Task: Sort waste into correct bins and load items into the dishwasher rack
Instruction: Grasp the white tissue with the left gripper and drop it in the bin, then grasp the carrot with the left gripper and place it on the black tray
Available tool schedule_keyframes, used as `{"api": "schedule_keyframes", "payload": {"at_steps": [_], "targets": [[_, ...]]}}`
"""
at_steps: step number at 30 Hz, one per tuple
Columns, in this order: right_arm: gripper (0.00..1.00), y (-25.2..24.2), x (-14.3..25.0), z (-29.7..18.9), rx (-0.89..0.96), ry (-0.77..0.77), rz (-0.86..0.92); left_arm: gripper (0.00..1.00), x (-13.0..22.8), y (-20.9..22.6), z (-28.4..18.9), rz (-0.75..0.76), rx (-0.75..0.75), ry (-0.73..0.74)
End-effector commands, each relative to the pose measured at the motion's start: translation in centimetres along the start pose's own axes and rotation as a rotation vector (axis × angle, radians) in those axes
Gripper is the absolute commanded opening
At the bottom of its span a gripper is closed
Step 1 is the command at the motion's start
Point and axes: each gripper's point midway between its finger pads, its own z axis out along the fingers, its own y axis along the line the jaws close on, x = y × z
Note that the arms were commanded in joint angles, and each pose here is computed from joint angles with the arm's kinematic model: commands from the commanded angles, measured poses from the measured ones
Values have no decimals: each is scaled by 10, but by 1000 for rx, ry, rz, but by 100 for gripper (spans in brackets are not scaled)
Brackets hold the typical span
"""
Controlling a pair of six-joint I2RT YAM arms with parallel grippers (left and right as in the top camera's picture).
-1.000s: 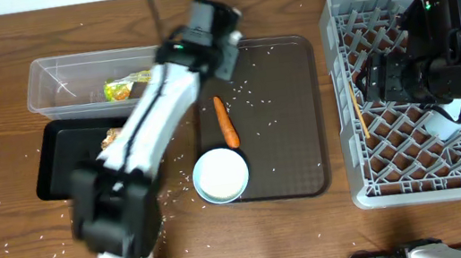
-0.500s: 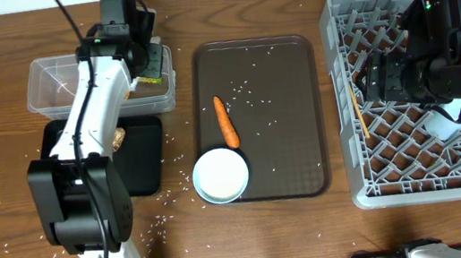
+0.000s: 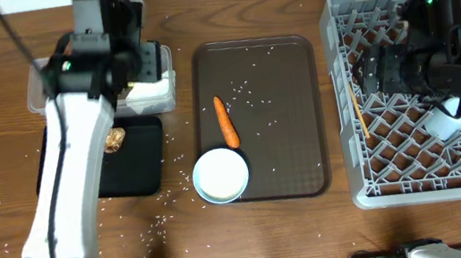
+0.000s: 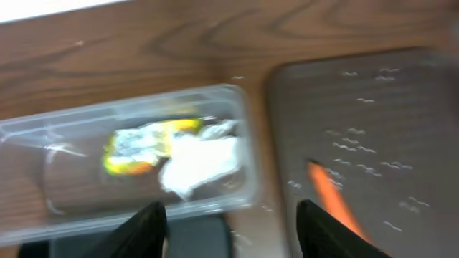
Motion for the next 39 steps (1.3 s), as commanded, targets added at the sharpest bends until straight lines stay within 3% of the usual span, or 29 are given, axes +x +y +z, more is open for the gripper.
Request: {"api": "schedule_keyframes", "payload": {"at_steps": [1, 7, 10, 11, 17, 22, 29, 32, 39], "targets": [[92, 2, -5, 1, -7, -20, 4, 60, 16, -41, -11, 13, 137, 53], [93, 5, -13, 0, -16, -53, 1, 63, 71, -69, -22, -15, 179, 284], [94, 5, -16, 0, -19, -64, 0, 71, 86, -81, -29, -17, 234, 352], [99, 6, -17, 0, -20, -67, -1, 72, 94, -83, -32, -16, 238, 383], [99, 6, -21, 0, -22, -86, -3, 74, 118, -83, -39, -7, 235, 486], [99, 7, -22, 0, -23, -90, -3, 74, 123, -85, -21, -77, 220, 483], [99, 7, -24, 0, -28, -97, 35, 69, 115, -112, 45, -200, 225, 344], [99, 7, -24, 0, -28, -93, 49, 69, 116, -112, 73, -253, 136, 311], [99, 6, -19, 0, -22, -75, 51, 66, 141, -127, 134, -252, 67, 375]]}}
